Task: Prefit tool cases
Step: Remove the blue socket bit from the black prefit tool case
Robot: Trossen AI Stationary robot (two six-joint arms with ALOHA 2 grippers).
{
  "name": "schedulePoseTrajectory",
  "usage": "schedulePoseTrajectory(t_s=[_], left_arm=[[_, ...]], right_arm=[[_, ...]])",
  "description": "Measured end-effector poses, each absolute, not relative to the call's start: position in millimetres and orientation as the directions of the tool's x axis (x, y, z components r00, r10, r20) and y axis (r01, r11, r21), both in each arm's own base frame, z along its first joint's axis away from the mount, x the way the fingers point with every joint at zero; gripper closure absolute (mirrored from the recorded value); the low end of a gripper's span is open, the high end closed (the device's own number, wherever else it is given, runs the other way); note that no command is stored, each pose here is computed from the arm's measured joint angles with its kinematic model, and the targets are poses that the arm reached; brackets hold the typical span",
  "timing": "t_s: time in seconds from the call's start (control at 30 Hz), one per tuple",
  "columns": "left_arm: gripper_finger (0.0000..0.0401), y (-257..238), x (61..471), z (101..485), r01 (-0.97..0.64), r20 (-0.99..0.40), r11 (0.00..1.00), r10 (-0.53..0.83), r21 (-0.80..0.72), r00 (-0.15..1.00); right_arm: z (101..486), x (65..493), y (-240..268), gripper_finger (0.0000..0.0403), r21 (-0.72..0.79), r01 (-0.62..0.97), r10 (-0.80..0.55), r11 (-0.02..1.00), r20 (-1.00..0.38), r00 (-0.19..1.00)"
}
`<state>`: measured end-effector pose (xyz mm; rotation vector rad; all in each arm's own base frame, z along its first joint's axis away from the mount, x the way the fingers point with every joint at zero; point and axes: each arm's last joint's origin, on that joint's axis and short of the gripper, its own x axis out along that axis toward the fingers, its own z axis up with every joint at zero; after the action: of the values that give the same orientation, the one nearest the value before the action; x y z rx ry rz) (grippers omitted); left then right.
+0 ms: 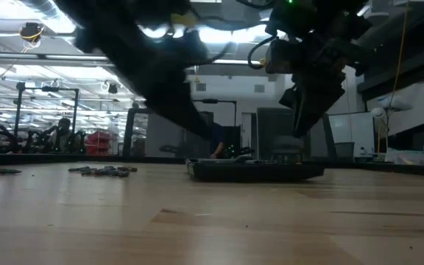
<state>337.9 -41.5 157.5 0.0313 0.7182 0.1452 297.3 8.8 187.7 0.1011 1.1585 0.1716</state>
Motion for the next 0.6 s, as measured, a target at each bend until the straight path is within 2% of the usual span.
schedulePoseTrajectory(t_s=[0.13, 0.23, 0.33, 0.6], left_arm=[[0.0401, -34.2, 356.2, 154.7, -0.108, -0.655, 0.991, 0.13, 0.074, 0.745], [0.0401, -33.2, 366.5, 146.6, -0.074, -0.675, 0.994, 0.107, 0.078, 0.73], [0.0401, -32.8, 372.1, 140.3, -0.079, -0.683, 0.994, 0.108, 0.074, 0.723], [0.0401, -33.9, 372.3, 132.7, -0.095, -0.701, 0.994, 0.108, 0.057, 0.705]], right_arm=[[187.5, 297.3, 8.8, 0.028, 0.158, -0.092, 0.181, 0.983, -0.903, 0.389], [187.7, 297.6, 8.9, 0.0261, 0.148, -0.112, 0.181, 0.983, -0.902, 0.393], [187.2, 297.4, 8.2, 0.0263, 0.127, -0.102, 0.157, 0.987, -0.907, 0.39], [167.9, 303.3, 8.3, 0.0301, 0.122, -0.093, 0.146, 0.988, -0.931, 0.334]])
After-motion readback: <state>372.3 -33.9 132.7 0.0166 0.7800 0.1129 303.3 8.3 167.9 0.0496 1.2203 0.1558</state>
